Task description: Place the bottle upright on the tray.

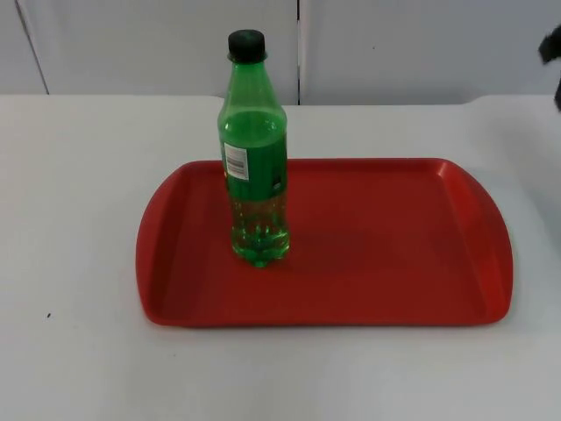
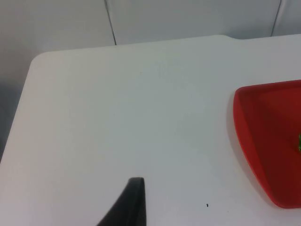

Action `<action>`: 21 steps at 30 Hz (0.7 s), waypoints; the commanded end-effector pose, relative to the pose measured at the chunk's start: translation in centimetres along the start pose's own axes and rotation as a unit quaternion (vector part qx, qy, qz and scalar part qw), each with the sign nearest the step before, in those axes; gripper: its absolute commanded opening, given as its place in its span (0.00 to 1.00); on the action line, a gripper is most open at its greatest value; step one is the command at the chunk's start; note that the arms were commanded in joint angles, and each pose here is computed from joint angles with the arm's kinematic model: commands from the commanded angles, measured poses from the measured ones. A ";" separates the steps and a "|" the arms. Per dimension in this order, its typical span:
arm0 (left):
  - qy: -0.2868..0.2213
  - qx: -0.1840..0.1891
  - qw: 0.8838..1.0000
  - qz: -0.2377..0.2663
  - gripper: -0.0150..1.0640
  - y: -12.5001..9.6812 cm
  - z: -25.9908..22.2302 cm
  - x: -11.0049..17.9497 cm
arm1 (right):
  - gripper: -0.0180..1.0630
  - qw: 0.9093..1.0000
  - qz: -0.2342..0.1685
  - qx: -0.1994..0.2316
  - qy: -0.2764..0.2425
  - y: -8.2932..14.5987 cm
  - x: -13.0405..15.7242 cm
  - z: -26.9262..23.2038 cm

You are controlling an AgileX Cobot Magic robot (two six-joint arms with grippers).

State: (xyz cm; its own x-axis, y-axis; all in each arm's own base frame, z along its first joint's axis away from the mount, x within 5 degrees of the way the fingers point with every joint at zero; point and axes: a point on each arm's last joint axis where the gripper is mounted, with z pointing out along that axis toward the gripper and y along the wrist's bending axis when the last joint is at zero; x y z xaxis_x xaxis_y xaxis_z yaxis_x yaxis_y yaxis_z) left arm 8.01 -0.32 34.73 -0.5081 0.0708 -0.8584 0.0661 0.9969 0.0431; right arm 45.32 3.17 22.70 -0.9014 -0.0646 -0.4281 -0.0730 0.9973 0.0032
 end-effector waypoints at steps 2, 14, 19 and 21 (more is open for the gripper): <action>-0.005 -0.003 1.000 -0.002 0.99 0.0 -0.1 0.0 | 0.02 0.997 -0.019 -0.005 -0.070 0.2 -1.1 -5.4; -0.005 -0.003 1.000 -0.002 0.99 0.0 -0.1 0.0 | 0.02 0.950 -0.088 -0.035 -0.299 2.8 -0.8 -17.8; -0.005 -0.003 1.000 -0.002 0.99 0.0 -0.1 0.0 | 0.02 0.920 -0.109 -0.033 -0.374 4.4 1.7 -18.5; -0.005 -0.003 1.000 -0.002 0.99 0.0 -0.1 0.0 | 0.02 0.903 -0.106 -0.037 -0.416 5.2 3.3 -17.9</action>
State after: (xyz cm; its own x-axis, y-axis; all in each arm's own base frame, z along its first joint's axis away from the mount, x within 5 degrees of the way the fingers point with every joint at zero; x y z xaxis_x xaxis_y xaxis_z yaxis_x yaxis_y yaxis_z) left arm 8.01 -0.32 34.73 -0.5081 0.0708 -0.8584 0.0661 0.9969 0.0431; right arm 35.39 7.14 37.79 -0.3307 -0.1914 -0.9241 -0.2713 0.9572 -0.1012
